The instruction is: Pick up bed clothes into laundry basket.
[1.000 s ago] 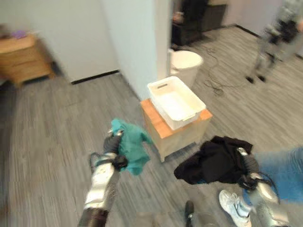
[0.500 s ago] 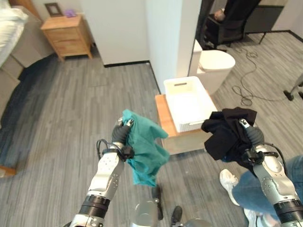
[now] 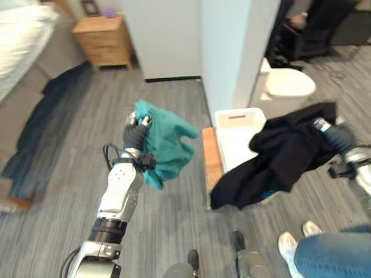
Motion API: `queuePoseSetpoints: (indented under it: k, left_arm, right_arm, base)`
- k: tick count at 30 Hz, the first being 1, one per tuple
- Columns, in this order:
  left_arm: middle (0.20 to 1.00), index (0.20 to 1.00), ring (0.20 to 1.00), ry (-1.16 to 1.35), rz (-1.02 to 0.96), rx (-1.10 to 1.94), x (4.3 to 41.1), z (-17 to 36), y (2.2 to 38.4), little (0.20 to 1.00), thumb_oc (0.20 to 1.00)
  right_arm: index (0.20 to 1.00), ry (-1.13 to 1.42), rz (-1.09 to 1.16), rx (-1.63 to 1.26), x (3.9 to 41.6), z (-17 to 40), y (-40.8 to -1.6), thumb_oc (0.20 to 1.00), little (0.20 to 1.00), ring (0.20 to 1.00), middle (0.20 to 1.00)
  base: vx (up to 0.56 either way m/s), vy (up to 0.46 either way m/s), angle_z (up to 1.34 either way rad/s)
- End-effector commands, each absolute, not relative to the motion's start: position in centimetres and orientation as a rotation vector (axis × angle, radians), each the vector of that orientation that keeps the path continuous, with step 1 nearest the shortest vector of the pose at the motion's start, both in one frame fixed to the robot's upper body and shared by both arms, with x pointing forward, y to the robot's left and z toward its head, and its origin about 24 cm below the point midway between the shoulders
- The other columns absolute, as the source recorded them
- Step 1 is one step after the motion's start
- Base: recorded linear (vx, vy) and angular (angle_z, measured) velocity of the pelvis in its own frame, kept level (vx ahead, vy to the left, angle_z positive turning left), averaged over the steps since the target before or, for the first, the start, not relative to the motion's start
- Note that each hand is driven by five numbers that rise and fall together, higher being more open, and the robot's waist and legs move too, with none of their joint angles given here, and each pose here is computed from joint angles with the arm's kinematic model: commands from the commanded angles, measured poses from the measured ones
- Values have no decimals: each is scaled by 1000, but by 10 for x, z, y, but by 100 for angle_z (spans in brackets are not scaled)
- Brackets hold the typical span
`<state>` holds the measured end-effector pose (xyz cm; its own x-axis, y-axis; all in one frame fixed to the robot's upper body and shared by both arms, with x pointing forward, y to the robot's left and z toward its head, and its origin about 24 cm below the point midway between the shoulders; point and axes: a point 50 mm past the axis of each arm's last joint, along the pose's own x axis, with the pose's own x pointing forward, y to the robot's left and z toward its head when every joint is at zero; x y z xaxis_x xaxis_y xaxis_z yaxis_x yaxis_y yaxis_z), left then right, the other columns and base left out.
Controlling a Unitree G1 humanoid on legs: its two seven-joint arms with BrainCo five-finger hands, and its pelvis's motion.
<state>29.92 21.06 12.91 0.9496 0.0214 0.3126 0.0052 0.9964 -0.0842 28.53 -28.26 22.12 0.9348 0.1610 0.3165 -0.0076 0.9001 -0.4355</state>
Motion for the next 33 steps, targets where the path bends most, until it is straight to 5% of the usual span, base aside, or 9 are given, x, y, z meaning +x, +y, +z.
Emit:
queuePoseSetpoints:
  k: [1,10,24,33]
  left_arm:
    - [200,200,200,-465,-94,-120,288,153,203,200,200]
    - [200,200,200,-430,-200,-180,264,144,195,200,200]
    - [200,200,200,-565,-213,-196,248,176,200,200,200]
    - [200,200,200,-539,-199,-216,251,169,198,200,200]
  right_arm:
    - [200,-648,101,-531,282,299,-276,200,200,200,200]
    - [200,-561,-189,-988,320,406,-293,200,200,200,200]
    - [200,-363,-395,-992,348,393,-318,200,200,200,200]
    - [200,-500,-319,-1019,349,421,-282,200,200,200,200]
  base:
    - [118,-138,28]
    - [38,-82,15]
    - [2,-13,9]
    - [21,5,2]
